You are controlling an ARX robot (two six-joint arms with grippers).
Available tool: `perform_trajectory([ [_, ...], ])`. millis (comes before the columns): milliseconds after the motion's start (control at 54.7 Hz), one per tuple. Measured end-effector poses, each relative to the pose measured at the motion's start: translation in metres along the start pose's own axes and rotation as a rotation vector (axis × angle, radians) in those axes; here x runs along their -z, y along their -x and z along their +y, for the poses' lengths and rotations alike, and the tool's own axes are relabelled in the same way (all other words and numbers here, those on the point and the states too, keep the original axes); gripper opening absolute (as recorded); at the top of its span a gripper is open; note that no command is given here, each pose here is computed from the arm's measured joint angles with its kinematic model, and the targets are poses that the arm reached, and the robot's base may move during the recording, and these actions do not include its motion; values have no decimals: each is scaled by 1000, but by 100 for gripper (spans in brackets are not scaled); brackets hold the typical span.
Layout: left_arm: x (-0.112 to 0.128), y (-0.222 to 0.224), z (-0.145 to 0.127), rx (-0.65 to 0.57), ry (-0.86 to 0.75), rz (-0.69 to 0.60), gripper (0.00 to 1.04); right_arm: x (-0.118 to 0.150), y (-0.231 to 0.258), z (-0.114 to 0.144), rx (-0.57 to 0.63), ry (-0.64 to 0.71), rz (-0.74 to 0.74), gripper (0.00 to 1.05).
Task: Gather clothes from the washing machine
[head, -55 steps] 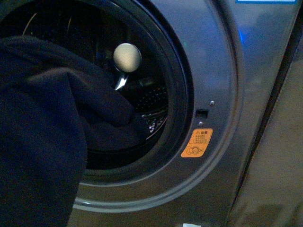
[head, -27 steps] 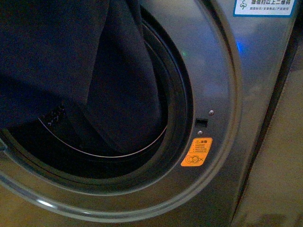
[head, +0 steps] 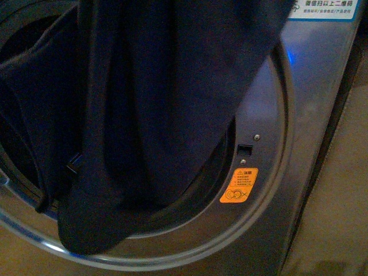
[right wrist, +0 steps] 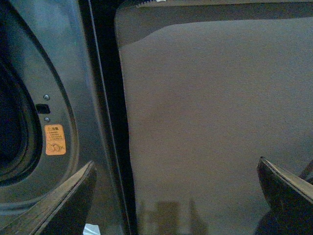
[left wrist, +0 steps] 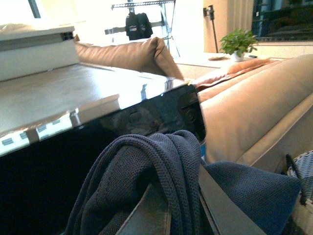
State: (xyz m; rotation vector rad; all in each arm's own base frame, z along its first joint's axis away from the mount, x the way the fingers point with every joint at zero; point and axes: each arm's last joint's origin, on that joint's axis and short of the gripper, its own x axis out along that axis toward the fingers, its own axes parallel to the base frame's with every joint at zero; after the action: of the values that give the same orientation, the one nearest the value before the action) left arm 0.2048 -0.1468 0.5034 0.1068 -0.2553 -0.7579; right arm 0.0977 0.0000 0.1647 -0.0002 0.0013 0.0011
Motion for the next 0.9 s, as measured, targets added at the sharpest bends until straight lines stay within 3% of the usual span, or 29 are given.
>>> perform_trajectory([
  [384,-50,-31,-38,119,36,-89,7,0,0,0,0,0,0,97],
  [640,-54,-32,-41,130,39,-101,7,0,0,0,0,0,0,97],
  [732,-54,-32,-40,124,39,-100,7,-17,-1,-2,-266,-144,-151,97],
  [823,-54,-32,-41,124,39,-98,7,-29,1,-2,-445,-271,-200,97],
  [896,-54,-32,-40,124,39,-99,7,-34,0,-1,-515,-346,-190,97],
])
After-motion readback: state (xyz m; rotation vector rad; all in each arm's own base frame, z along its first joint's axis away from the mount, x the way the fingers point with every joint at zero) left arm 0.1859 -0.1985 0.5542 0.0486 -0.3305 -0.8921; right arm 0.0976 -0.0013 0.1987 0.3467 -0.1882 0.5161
